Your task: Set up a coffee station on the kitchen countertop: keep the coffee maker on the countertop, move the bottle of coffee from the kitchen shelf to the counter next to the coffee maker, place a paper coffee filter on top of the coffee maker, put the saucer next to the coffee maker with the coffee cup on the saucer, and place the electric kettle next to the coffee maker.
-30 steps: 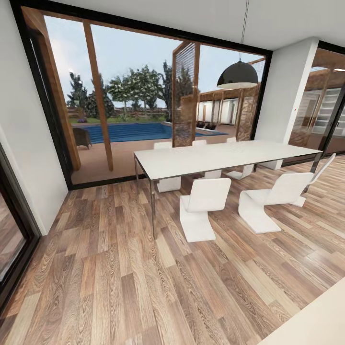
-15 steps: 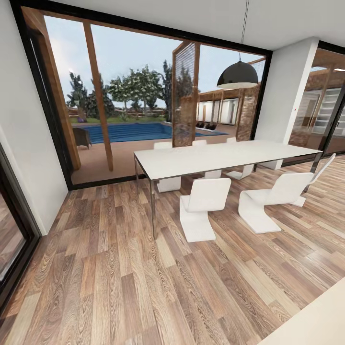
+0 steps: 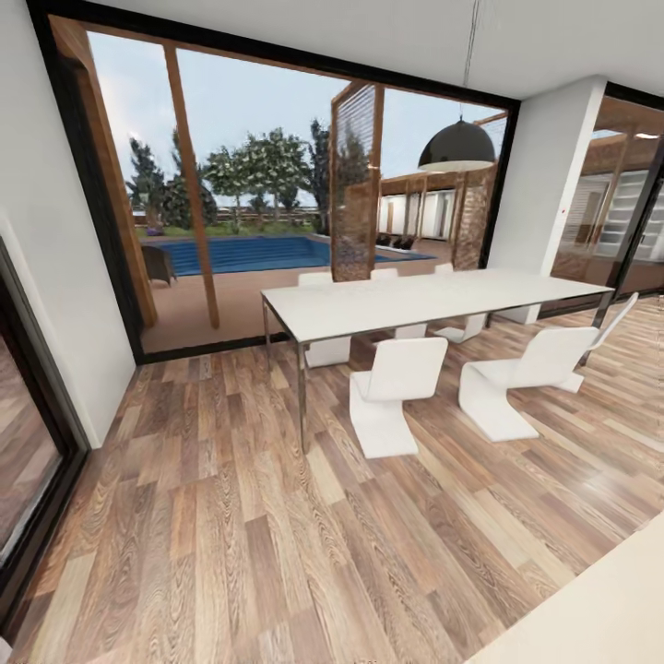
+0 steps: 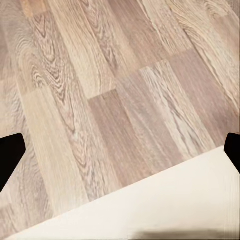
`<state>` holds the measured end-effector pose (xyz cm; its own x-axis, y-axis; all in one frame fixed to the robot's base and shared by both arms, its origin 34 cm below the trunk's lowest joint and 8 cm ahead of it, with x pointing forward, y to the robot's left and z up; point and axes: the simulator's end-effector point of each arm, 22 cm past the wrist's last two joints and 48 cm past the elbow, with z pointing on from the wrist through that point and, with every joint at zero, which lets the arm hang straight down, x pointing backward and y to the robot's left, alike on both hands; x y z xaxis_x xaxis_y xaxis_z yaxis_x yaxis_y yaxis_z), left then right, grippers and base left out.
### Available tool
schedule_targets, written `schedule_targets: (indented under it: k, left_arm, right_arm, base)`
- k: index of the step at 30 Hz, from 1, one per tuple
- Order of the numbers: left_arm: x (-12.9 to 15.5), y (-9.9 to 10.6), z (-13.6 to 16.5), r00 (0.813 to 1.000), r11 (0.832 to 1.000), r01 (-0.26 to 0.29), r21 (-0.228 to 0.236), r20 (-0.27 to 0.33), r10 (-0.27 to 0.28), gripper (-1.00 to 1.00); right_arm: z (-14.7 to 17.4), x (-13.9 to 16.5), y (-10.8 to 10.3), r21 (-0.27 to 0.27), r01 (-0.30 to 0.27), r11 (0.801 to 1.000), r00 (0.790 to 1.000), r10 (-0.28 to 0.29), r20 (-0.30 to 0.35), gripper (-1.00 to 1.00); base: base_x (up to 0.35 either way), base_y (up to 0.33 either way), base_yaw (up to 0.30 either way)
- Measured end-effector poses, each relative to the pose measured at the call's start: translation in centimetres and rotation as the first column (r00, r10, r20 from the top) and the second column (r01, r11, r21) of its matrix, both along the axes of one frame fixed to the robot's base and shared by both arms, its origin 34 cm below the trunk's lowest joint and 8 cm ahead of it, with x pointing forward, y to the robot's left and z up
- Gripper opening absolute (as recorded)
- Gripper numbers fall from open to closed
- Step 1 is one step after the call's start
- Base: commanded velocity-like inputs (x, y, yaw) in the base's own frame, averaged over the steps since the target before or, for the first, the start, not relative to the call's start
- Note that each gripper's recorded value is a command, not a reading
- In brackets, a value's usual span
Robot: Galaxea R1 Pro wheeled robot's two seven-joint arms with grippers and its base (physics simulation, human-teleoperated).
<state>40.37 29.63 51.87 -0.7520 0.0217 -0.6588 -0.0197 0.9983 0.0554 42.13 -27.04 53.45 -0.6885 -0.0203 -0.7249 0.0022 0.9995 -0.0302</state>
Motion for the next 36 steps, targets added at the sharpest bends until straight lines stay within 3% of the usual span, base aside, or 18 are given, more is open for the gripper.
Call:
schedule_targets:
  k: [36]
  left_arm:
    - [-1.2, 0.0, -0.7, 1.000, 1.000, 0.012, 0.004, -0.029, -0.011, 1.00]
  right_arm:
    - [-0.1, -0.1, -1.0, -0.001, 0.035, 0.999, 0.999, -0.035, -0.002, 1.00]
  base:
    - [-0.234, 0.229, -0.265]
